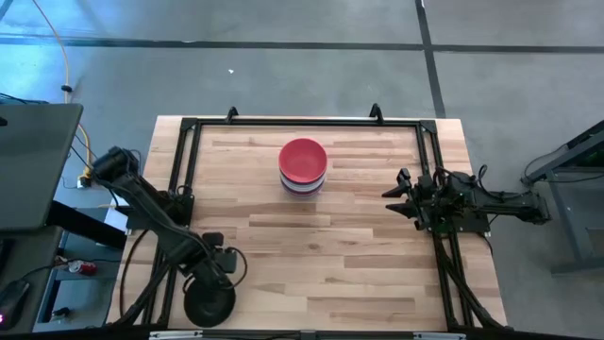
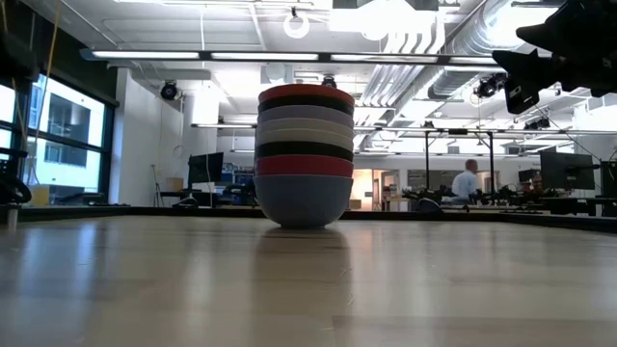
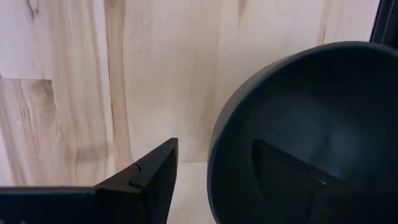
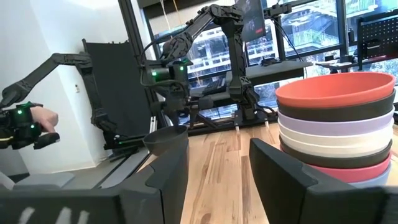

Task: Nest bowls inside each other
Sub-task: Stack the black bowl on top of the orange bowl

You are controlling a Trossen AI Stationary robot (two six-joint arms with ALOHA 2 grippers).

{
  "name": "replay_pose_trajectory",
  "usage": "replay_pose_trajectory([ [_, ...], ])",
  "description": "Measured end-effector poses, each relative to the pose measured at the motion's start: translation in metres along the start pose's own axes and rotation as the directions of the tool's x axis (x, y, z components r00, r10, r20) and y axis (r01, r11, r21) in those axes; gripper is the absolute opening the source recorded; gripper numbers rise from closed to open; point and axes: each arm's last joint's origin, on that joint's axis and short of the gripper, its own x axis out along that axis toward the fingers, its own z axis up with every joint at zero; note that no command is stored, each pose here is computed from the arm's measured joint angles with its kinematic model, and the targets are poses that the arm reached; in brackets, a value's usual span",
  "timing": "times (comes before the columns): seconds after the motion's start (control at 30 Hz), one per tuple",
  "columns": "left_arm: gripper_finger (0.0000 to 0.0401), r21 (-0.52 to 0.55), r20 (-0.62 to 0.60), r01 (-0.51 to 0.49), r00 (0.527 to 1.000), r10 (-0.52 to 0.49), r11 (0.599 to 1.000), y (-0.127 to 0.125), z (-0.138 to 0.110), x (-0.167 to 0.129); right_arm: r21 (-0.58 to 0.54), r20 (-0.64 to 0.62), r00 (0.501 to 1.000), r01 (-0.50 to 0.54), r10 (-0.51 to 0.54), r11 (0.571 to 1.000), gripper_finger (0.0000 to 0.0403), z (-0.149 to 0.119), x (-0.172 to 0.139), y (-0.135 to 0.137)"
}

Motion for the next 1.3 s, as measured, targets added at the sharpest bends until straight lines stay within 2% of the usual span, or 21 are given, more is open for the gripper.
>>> replay_pose_trajectory([
  [0.6,0.0082,0.056,-0.073,-0.017,0.997,0.021,0.998,0.009,0.015,0.018,0.002,-0.030,1.000,0.005,-0.005,1.000,0.0161,-0.003,0.000,-0.001],
  [0.8,0.0011,0.069,-0.096,-0.006,0.995,0.012,0.998,0.017,0.023,0.019,0.000,-0.032,0.999,0.006,-0.006,1.000,0.0161,-0.003,0.000,-0.001],
  [1.13,0.0004,0.034,-0.101,0.041,0.994,-0.038,0.999,0.060,0.053,0.013,0.006,-0.051,0.999,0.010,-0.010,1.000,0.0161,-0.005,0.000,-0.001],
  [1.3,0.0002,0.051,-0.067,0.090,0.994,-0.087,0.995,0.086,0.070,-0.011,0.011,-0.079,0.997,0.017,-0.016,1.000,0.0161,-0.008,0.000,-0.002],
])
